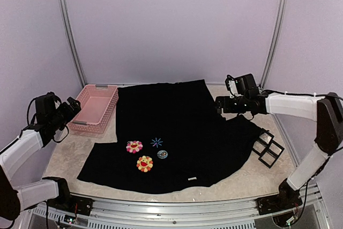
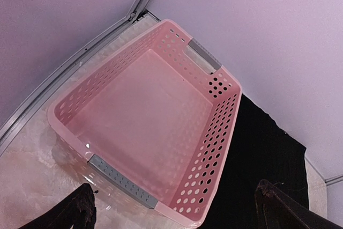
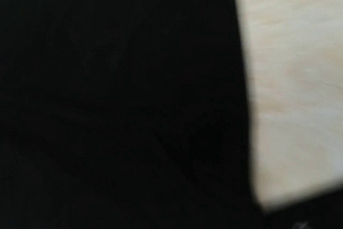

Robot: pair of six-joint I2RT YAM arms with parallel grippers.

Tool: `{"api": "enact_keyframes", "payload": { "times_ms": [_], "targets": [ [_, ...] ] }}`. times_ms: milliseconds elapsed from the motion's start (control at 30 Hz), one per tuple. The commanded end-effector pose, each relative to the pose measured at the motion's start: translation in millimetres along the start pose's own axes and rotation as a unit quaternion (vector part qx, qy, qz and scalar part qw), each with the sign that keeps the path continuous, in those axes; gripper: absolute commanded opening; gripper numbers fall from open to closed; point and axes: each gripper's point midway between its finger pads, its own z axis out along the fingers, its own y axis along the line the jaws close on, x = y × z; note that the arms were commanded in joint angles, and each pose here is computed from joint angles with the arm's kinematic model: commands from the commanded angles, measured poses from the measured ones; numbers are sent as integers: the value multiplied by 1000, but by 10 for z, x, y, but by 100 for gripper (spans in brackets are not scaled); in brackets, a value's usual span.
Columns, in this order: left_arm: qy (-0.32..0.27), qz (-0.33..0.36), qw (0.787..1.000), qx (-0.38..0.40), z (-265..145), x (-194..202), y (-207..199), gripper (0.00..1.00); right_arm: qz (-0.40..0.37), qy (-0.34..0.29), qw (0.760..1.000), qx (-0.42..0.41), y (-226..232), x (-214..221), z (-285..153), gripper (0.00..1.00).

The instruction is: Pin the brooch onto the clothing

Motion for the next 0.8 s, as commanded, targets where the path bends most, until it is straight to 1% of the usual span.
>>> {"api": "enact_keyframes", "payload": {
  "times_ms": [0,100,200,267,300,333,367,433,467,567,667,700,767],
  "targets": [
    [1,-3,1000,25,-8,-17,-92,99,-5,97,995,-23,153,111,710,92],
    [-1,0,1000,30,-26,-22,-108,99,-13,136,991,5,83,222,1160,91],
    [-8,6,999,31,-49,-56,-120,99,-25,166,985,35,-2,319,1487,91],
    [-13,9,999,28,-58,-78,-113,99,-31,184,982,26,30,413,1657,88],
    [-15,12,999,27,-60,-89,-112,99,-34,190,981,24,41,466,1732,85],
    [-18,14,999,26,-63,-106,-114,99,-34,200,979,1,140,542,1790,80],
    [-19,16,999,25,-61,-115,-116,99,-34,209,977,-27,254,613,1839,73],
    [-21,19,999,25,-61,-139,-130,99,-37,223,972,-61,430,756,1937,55],
    [-21,19,999,26,-59,-141,-135,99,-40,228,970,-75,527,811,1968,45],
    [-21,20,999,26,-58,-148,-142,99,-52,230,965,-113,802,869,2028,23],
    [-21,21,999,27,-62,-146,-143,99,-66,219,962,-150,1090,804,2020,8],
    [-22,21,999,27,-64,-148,-142,99,-73,213,961,-161,1180,767,2007,5],
    [-22,22,999,27,-68,-150,-140,99,-88,205,958,-181,1338,729,1954,2]
  ]
}}
